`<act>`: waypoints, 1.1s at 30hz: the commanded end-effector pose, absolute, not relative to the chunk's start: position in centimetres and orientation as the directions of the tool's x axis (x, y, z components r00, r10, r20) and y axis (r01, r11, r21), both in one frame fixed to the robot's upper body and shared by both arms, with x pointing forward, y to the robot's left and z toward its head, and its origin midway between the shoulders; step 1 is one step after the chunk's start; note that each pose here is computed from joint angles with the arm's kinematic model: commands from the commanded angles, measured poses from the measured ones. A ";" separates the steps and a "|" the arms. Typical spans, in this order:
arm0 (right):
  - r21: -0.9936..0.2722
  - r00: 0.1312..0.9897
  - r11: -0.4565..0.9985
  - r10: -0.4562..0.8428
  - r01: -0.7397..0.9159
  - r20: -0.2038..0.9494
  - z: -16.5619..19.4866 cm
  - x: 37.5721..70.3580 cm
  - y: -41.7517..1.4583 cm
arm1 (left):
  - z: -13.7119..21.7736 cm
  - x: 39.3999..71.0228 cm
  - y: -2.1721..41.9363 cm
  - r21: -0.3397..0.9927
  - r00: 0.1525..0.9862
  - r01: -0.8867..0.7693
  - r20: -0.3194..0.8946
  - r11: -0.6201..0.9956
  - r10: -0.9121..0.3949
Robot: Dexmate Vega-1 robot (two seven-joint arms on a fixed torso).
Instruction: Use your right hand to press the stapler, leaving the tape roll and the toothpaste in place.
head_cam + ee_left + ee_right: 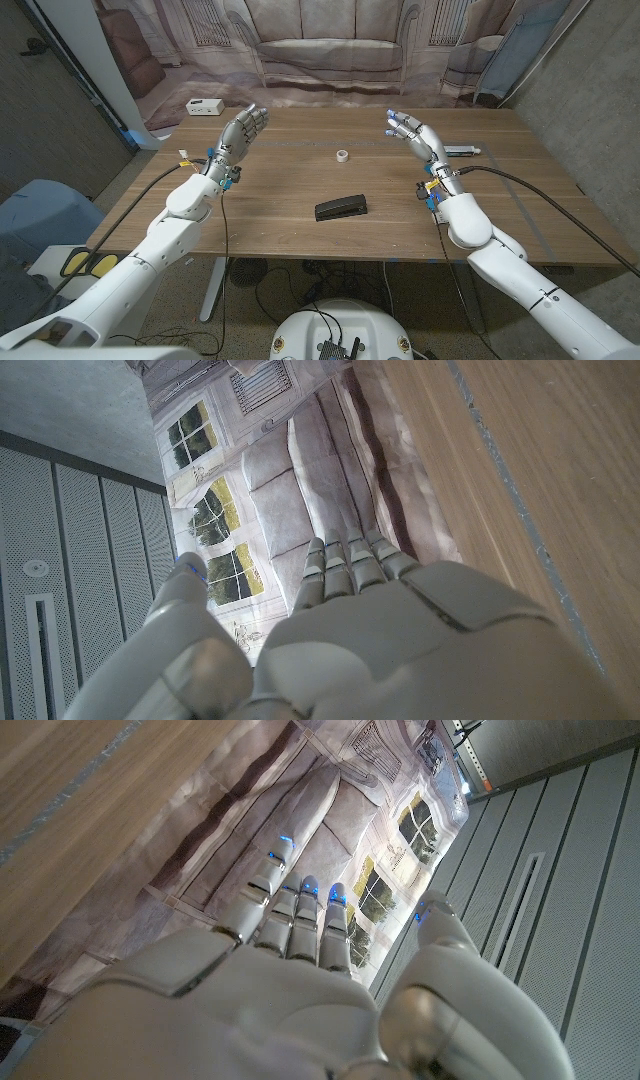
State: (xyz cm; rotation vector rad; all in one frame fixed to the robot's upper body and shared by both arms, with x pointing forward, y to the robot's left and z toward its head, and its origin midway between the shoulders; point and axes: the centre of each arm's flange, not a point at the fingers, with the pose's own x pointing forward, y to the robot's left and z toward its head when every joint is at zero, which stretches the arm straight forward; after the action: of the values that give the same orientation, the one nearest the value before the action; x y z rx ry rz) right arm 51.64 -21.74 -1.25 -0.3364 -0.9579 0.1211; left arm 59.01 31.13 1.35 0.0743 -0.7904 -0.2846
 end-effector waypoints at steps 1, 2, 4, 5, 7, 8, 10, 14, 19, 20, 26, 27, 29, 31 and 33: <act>-0.145 0.626 0.982 0.188 -0.119 0.757 -1.1 53.2 -23.4 | 2.0 59.4 31.1 0.184 0.670 0.234 0.682 0.955 -0.295; -0.136 0.631 0.982 0.187 -0.128 0.753 -1.1 53.3 -23.5 | 2.2 59.5 31.0 0.187 0.668 0.235 0.681 0.954 -0.298; -0.132 0.639 0.983 0.181 -0.124 0.747 -1.2 53.4 -23.8 | 2.4 59.8 30.8 0.187 0.663 0.239 0.685 0.953 -0.301; -0.135 0.644 0.983 0.184 -0.125 0.742 -1.1 53.5 -24.0 | 2.5 59.9 30.7 0.183 0.660 0.244 0.688 0.952 -0.302; -0.131 0.648 0.984 0.179 -0.121 0.740 -1.2 53.7 -24.3 | 2.6 60.1 30.5 0.174 0.654 0.253 0.694 0.952 -0.301; -0.131 0.652 0.983 0.181 -0.125 0.737 -1.2 53.8 -24.4 | 2.6 60.2 30.4 0.171 0.651 0.255 0.697 0.952 -0.300; -0.121 0.654 0.983 0.184 -0.141 0.734 -1.2 54.2 -24.5 | 2.6 60.2 30.4 0.170 0.648 0.252 0.701 0.952 -0.297; -0.111 0.658 0.980 0.194 -0.167 0.727 -1.1 54.9 -24.6 | 2.6 59.9 30.8 0.175 0.652 0.236 0.701 0.956 -0.289; -0.099 0.666 0.977 0.203 -0.191 0.718 -1.1 55.5 -24.6 | 2.5 59.7 31.2 0.174 0.666 0.222 0.691 0.960 -0.279; -0.097 0.668 0.977 0.202 -0.191 0.717 -1.1 55.5 -24.6 | 2.5 59.7 31.3 0.172 0.669 0.222 0.690 0.960 -0.279; -0.064 0.681 0.978 0.184 -0.197 0.708 -1.4 56.1 -24.9 | 2.8 59.7 31.1 0.175 0.667 0.232 0.687 0.957 -0.287; -0.060 0.683 0.979 0.179 -0.195 0.708 -1.4 56.1 -25.0 | 2.9 59.7 31.2 0.177 0.664 0.231 0.689 0.957 -0.288; -0.054 0.688 0.980 0.173 -0.191 0.705 -1.5 56.3 -25.2 | 2.9 59.8 31.2 0.178 0.658 0.232 0.695 0.956 -0.289; -0.043 0.691 0.978 0.175 -0.205 0.701 -1.7 56.8 -25.3 | 2.7 59.8 31.2 0.172 0.657 0.233 0.697 0.957 -0.285; -0.014 0.694 0.975 0.167 -0.221 0.700 -1.9 57.2 -25.5 | 2.5 59.7 31.3 0.165 0.657 0.236 0.699 0.958 -0.282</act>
State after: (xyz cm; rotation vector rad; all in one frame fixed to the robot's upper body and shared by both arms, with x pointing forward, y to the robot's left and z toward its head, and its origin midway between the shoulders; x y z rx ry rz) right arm 55.75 -24.89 -1.31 -0.0037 -0.8044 0.2069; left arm 59.73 31.05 2.61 0.0746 -0.7940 -0.2934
